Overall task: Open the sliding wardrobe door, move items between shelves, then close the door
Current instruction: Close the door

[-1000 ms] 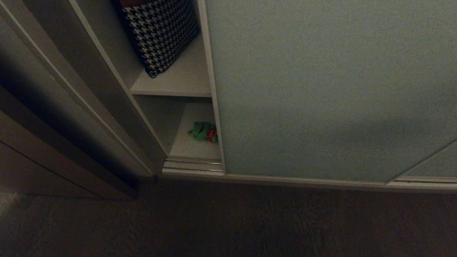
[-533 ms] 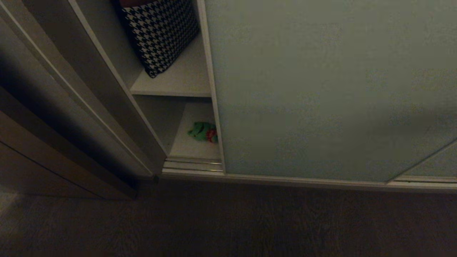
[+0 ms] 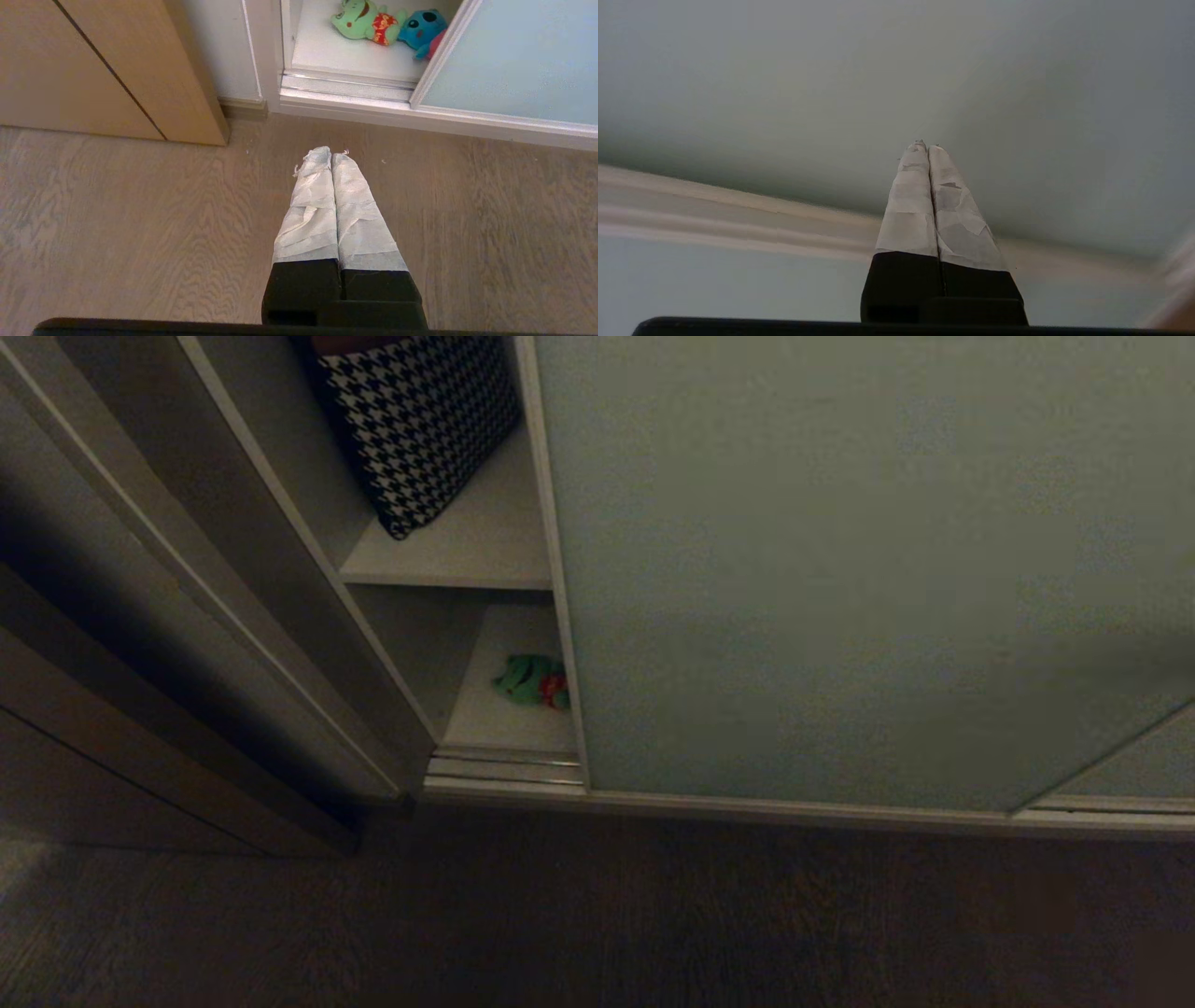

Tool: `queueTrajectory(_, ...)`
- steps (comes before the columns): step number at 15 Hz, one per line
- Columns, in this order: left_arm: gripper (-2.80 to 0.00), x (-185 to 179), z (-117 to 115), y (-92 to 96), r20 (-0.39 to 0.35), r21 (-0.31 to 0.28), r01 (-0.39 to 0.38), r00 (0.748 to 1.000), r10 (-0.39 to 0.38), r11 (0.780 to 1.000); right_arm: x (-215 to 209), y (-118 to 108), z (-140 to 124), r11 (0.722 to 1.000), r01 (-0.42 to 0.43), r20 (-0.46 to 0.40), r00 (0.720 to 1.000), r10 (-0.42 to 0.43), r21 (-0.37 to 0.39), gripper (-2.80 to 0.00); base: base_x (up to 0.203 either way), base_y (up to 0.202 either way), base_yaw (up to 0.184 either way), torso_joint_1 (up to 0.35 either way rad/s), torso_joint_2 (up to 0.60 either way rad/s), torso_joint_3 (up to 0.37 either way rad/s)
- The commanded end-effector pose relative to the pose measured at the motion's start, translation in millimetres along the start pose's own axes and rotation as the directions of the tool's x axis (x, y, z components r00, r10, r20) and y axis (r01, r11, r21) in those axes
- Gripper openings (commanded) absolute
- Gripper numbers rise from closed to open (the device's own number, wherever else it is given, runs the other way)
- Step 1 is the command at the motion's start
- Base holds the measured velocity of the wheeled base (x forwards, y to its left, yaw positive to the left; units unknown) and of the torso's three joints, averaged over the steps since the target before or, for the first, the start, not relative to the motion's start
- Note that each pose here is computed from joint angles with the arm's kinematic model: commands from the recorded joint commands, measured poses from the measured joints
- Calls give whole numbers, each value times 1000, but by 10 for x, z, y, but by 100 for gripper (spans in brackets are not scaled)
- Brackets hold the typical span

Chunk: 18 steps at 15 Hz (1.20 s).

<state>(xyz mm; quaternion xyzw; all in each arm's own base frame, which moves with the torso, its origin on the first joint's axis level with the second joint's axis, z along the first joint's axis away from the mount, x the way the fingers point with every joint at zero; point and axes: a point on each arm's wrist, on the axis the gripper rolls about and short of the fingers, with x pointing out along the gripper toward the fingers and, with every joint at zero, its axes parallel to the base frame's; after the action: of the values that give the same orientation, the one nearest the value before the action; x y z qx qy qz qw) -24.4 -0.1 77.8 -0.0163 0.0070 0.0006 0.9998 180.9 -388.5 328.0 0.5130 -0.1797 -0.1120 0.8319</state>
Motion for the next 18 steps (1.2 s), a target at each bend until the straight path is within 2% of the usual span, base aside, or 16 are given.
queueTrajectory(1,-280,0,0,0,0,-1,0,1000,0,1000,208,-354,-43,988,-67,-122,989,85,142,-280,0,0,0,0,0,0)
queueTrajectory(2,-280,0,0,0,0,-1,0,1000,0,1000,287,-406,-106,980,-89,-158,980,118,177,-280,0,0,0,0,0,0)
queueTrajectory(7,-280,0,0,0,0,-1,0,1000,0,1000,576,-534,-417,972,-90,-250,958,144,217,-280,0,0,0,0,0,0)
queueTrajectory(10,-280,0,0,0,0,0,0,1000,0,1000,704,-604,-552,970,-146,-272,942,197,194,-280,0,0,0,0,0,0)
queueTrajectory(14,-280,0,0,0,0,-1,0,1000,0,1000,651,-539,-594,969,-128,-289,939,186,210,-280,0,0,0,0,0,0)
queueTrajectory(16,-280,0,0,0,0,-1,0,1000,0,1000,623,-463,-585,969,-143,-307,930,200,199,-280,0,0,0,0,0,0)
queueTrajectory(18,-280,0,0,0,0,0,0,1000,0,1000,601,-418,-561,965,-140,-335,918,211,223,-280,0,0,0,0,0,0)
